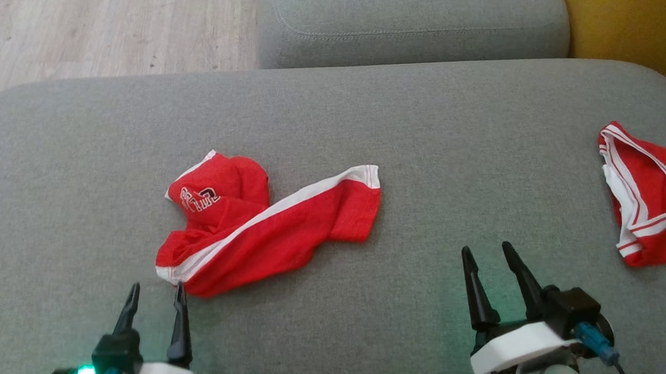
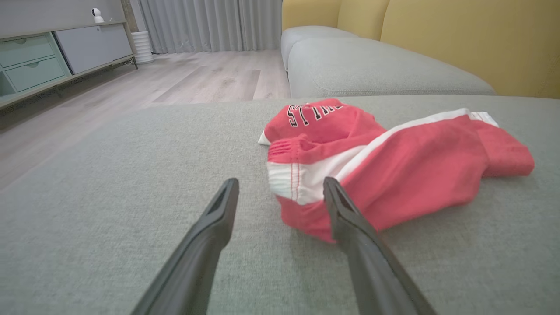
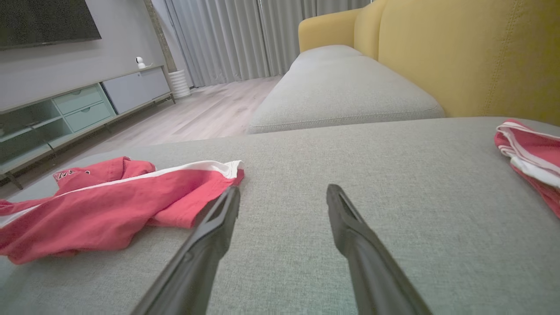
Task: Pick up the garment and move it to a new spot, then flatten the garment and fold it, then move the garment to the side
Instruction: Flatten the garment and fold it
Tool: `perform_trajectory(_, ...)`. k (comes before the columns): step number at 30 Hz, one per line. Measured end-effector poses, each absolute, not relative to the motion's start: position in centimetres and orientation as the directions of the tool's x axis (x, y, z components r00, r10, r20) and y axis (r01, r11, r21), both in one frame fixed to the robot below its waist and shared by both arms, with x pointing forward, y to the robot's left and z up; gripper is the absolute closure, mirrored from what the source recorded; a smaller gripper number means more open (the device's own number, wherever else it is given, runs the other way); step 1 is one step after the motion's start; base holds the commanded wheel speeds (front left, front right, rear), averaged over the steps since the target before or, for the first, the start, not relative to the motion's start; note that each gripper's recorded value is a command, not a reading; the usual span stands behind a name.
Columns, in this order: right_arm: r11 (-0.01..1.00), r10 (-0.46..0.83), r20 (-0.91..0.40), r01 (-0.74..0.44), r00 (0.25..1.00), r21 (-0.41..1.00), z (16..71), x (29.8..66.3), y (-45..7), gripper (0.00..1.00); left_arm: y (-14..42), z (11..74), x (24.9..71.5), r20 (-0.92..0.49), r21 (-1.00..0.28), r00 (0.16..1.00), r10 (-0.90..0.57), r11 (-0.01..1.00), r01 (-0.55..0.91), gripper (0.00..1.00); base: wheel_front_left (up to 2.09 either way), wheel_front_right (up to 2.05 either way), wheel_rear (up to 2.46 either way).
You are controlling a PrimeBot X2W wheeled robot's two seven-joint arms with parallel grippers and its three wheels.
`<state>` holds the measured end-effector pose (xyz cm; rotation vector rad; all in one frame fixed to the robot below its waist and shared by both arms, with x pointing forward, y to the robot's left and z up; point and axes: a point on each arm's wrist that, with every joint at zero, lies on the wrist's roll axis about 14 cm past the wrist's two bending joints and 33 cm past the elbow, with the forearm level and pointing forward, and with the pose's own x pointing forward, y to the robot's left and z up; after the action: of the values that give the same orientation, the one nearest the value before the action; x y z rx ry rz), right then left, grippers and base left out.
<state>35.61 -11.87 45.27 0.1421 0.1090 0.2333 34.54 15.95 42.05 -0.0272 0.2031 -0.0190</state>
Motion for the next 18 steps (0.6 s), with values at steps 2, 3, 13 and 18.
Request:
perform_trajectory(2,0.962,0.241,-0.089,-0.226,0.966,0.153,45.32,35.62,-11.75,0.0,16.18,41.65,34.03,-0.214,-0.027,0.977,-0.016,1.0,0.011,0.0,0.0,0.0,0.0)
perform_trajectory(3,0.962,0.242,-0.089,-0.227,0.966,0.152,45.34,35.63,-11.71,0.0,16.21,41.55,33.87,-0.217,-0.028,0.976,-0.017,1.0,0.012,0.0,0.0,0.0,0.0)
perform_trajectory(13,0.961,0.247,-0.09,-0.232,0.965,0.152,45.31,35.61,-11.57,0.0,16.75,41.5,33.6,-0.219,-0.026,0.976,-0.008,1.0,0.002,0.0,0.0,0.0,0.0)
perform_trajectory(18,0.961,0.247,-0.105,-0.23,0.963,0.154,44.84,35.55,-11.56,0.0,16.44,41.59,33.76,-0.214,-0.102,0.976,-0.048,0.994,0.026,0.0,0.0,0.0,0.0)
